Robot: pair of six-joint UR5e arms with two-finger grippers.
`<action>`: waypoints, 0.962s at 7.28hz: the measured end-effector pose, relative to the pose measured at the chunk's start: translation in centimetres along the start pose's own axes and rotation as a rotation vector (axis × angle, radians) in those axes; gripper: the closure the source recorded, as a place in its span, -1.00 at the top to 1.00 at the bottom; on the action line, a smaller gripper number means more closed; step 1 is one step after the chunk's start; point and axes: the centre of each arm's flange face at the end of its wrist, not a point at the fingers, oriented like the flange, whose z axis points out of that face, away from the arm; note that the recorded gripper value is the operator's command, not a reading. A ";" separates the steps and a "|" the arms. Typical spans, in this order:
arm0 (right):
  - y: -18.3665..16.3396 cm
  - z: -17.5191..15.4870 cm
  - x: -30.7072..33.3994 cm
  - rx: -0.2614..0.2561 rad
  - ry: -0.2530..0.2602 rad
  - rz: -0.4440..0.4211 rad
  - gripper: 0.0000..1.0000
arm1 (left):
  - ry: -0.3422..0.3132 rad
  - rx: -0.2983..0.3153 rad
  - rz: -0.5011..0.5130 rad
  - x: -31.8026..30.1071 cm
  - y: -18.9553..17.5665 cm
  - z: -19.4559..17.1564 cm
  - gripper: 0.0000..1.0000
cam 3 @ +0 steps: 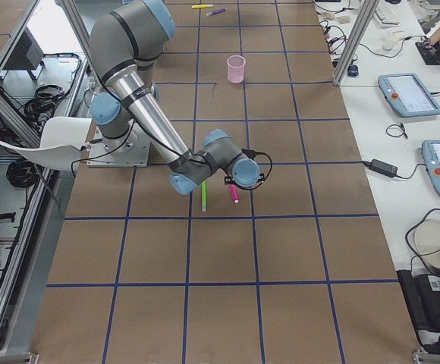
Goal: Insert purple and pink pens into pink cup
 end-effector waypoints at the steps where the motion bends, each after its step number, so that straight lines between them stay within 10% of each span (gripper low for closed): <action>1: 0.6 -0.3 -0.4 -0.004 0.000 -0.003 0.94 | -0.007 0.009 0.008 -0.9 0.0 1.7 1.00; 7: 2.3 -0.1 -1.8 -0.091 -0.119 -0.299 0.62 | 0.003 -0.039 -0.019 -3.7 -1.0 9.0 0.91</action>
